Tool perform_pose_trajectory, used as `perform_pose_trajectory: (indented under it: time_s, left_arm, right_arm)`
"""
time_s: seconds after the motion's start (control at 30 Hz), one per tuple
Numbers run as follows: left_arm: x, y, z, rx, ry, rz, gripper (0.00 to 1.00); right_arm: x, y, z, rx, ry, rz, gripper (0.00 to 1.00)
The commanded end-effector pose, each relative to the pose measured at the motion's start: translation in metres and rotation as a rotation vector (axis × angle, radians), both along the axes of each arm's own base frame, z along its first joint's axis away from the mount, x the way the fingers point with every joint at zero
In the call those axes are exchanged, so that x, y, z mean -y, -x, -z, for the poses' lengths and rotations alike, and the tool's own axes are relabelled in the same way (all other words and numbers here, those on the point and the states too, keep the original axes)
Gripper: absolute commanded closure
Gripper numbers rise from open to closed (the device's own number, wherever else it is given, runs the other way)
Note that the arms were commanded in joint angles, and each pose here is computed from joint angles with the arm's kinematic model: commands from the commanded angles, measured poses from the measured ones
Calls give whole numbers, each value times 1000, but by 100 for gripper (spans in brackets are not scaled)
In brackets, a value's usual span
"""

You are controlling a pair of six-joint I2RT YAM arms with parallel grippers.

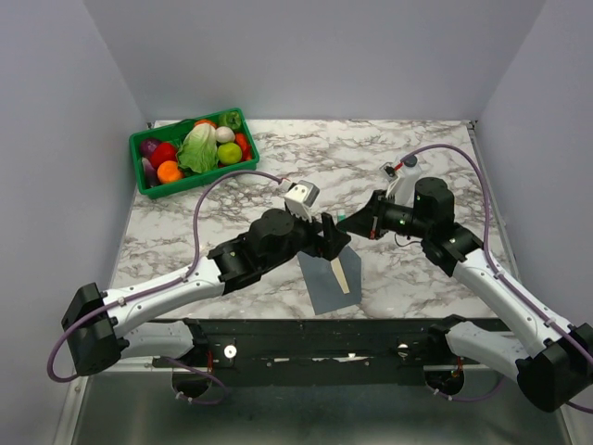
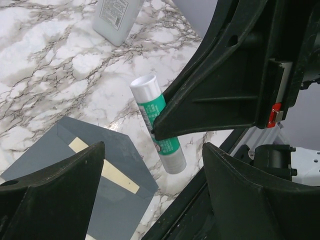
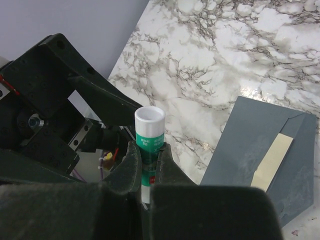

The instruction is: Place the letter into the envelope and seal it

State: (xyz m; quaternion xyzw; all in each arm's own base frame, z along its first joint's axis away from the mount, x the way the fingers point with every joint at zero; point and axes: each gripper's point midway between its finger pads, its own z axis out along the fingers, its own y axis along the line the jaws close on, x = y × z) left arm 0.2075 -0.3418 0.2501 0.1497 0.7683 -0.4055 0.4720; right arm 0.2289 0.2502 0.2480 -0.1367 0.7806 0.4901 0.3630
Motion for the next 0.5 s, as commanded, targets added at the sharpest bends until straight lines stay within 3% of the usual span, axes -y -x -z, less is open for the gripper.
perform_pose_trajectory:
  time_s: [0.0, 0.3, 0.47]
  left_arm:
    - [15, 3, -12, 3, 44, 39, 17]
    - [22, 10, 1, -24, 31, 63, 26]
    - [24, 14, 5, -27, 21, 76, 41]
  right_arm:
    - [-4, 8, -7, 9, -34, -36, 99]
    - [-5, 7, -6, 0, -41, -29, 99]
    - [-5, 7, -6, -1, -44, -28, 99]
